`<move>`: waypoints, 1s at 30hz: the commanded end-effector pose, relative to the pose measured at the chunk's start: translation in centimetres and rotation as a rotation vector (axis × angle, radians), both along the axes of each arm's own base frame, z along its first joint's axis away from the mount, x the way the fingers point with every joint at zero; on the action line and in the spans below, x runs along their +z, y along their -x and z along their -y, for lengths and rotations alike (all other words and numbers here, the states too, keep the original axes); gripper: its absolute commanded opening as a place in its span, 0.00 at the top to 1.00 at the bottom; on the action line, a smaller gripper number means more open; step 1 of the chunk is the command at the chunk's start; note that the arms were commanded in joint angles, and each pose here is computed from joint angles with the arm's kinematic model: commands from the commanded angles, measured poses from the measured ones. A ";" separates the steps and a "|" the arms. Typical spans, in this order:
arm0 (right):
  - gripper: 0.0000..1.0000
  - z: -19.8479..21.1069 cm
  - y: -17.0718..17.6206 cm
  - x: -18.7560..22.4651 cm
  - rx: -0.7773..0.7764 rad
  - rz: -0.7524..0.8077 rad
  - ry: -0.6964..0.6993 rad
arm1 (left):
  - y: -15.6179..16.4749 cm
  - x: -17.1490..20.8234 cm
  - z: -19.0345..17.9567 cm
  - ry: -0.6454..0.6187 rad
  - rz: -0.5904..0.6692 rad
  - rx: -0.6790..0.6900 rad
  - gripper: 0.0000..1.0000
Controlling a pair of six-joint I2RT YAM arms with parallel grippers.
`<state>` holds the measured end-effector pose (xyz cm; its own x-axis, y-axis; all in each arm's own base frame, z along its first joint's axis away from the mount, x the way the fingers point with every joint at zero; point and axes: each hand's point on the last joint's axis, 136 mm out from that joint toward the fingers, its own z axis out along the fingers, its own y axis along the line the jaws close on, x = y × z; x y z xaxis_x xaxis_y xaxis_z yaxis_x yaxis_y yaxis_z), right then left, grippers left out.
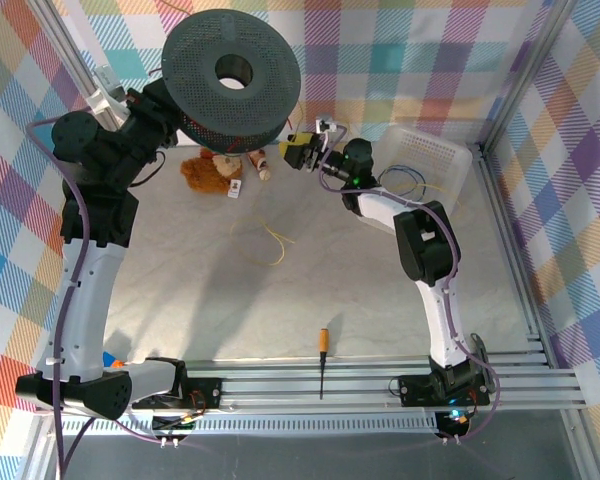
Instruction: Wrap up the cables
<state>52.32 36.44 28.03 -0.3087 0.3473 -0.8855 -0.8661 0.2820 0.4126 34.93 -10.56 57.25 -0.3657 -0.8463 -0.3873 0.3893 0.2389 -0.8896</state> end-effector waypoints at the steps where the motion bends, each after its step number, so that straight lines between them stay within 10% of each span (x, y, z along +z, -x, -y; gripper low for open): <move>1: 0.36 -0.7 0.0 0.8 0.011 0.020 -0.020 | 3.4 5.0 -0.4 0.062 0.179 -0.026 1.00; 13: 0.64 -0.7 -1.0 1.6 -0.003 0.015 -0.041 | 3.6 4.3 -0.2 0.068 0.170 -0.043 1.00; 19: 0.99 -0.6 -1.0 1.1 -0.004 0.003 -0.038 | 3.2 3.7 -0.1 0.071 0.156 -0.042 1.00; 30: 1.00 -0.4 3.0 -2.9 -0.031 0.037 0.263 | -0.7 1.7 -5.4 0.018 0.097 0.334 1.00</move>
<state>51.47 36.60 23.19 -0.3710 0.2295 -0.8998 -0.8224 0.3688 0.4331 37.00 -8.46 54.19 -0.2611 -0.8849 -0.3857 0.2922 0.3083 -0.9053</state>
